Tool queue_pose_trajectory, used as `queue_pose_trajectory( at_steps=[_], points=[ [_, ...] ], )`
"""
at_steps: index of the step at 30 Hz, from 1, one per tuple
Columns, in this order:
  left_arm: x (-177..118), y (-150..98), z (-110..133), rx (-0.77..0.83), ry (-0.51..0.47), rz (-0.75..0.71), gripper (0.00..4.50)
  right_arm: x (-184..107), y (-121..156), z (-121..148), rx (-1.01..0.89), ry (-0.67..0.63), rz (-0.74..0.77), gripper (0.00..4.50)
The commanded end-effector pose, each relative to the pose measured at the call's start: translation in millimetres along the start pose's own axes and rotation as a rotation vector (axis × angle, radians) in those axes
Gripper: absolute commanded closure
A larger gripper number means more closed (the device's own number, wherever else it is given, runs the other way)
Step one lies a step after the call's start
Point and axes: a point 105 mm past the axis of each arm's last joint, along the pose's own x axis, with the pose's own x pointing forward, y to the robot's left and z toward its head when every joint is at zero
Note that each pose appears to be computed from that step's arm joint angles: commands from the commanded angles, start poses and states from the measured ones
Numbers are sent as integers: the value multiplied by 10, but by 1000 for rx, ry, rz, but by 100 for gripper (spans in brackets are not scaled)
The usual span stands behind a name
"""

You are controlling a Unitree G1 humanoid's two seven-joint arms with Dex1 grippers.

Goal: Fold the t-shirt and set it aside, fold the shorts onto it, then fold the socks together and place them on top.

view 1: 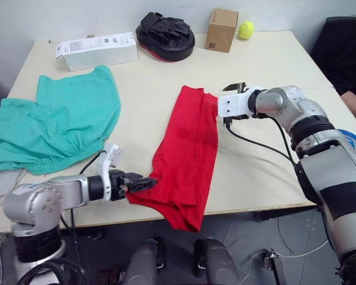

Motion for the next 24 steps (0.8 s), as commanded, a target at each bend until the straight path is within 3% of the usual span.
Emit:
queue_pose_trajectory(
  at_steps=[1,6,12,18,24],
  points=[
    [-191,-71,136,56,5,-87,0,-267,-9,112,-25,-158,-1,2],
    [-280,179,584,91,-22,-58,0,-660,445,263,-60,-320,114,2],
    [-21,356,993,107,20,-76,0,-1002,988,616,-49,-505,254,2],
    [289,473,1266,75,29,-85,0,-1038,1404,809,-73,-569,348,2],
    [517,489,1447,53,0,-81,0,-905,1490,1001,-1,-618,334,2]
  ],
)
